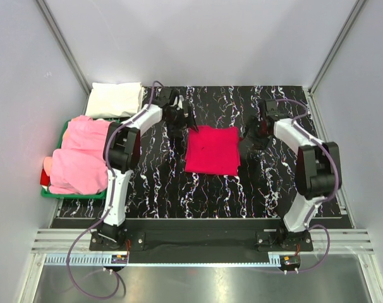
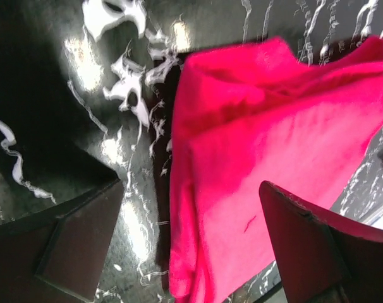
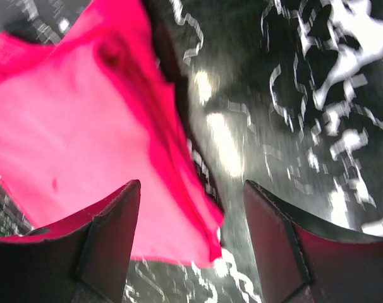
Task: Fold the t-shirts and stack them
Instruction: Neatly place the folded tshirt to the corner
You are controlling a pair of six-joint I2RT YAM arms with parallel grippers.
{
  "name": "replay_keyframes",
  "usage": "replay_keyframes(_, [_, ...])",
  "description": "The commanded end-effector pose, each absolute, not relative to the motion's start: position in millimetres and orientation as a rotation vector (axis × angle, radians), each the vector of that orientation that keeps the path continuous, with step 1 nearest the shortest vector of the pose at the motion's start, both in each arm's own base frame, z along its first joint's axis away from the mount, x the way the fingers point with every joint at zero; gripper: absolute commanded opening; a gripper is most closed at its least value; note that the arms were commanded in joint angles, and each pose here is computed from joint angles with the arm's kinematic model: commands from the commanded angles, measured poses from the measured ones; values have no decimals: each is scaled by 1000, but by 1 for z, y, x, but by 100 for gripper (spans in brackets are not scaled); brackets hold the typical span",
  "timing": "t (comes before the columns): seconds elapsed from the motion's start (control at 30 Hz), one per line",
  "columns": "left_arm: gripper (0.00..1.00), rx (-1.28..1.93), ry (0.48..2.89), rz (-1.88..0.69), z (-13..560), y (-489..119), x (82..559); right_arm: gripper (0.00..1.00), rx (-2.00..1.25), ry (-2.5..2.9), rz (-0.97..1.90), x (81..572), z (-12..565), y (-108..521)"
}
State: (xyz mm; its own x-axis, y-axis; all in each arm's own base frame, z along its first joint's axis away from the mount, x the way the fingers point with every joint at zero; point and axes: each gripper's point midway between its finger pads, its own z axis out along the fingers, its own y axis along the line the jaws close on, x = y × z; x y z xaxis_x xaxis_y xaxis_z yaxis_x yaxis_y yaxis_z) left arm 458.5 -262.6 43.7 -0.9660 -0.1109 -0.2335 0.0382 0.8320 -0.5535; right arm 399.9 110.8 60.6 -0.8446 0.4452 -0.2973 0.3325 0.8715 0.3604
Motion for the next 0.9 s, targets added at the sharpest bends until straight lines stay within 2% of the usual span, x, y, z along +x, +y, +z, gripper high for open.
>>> replay_keyframes(0.0, [98, -25, 2691, -840, 39, -266, 480, 73, 521, 2559, 420, 389, 105, 102])
replay_keyframes(0.1, [81, -42, 2687, -868, 24, -270, 483, 73, 512, 2529, 451, 369, 121, 102])
replay_keyframes(0.13, [69, -52, 2685, -896, 22, -274, 483, 73, 512, 2522, 459, 364, 125, 101])
replay_keyframes(0.33, [45, -12, 2710, -958, 3, -299, 477, 73, 500, 2471, 492, 325, 145, 98])
replay_keyframes(0.4, [32, 14, 2706, -1031, 2, -312, 471, 73, 503, 2469, 507, 313, 145, 98])
replay_keyframes(0.43, [24, 12, 2679, -1084, 5, -317, 474, 72, 508, 2470, 521, 310, 145, 99])
replay_keyframes(0.47, [0, 14, 2680, -1111, 5, -319, 472, 72, 507, 2471, 531, 303, 144, 99])
replay_keyframes(0.6, [0, 49, 2625, -1105, 34, -307, 485, 72, 510, 2469, 580, 288, 141, 103])
replay_keyframes(0.87, [0, 33, 2551, -1016, 93, -226, 526, 69, 509, 2437, 665, 267, 150, 110])
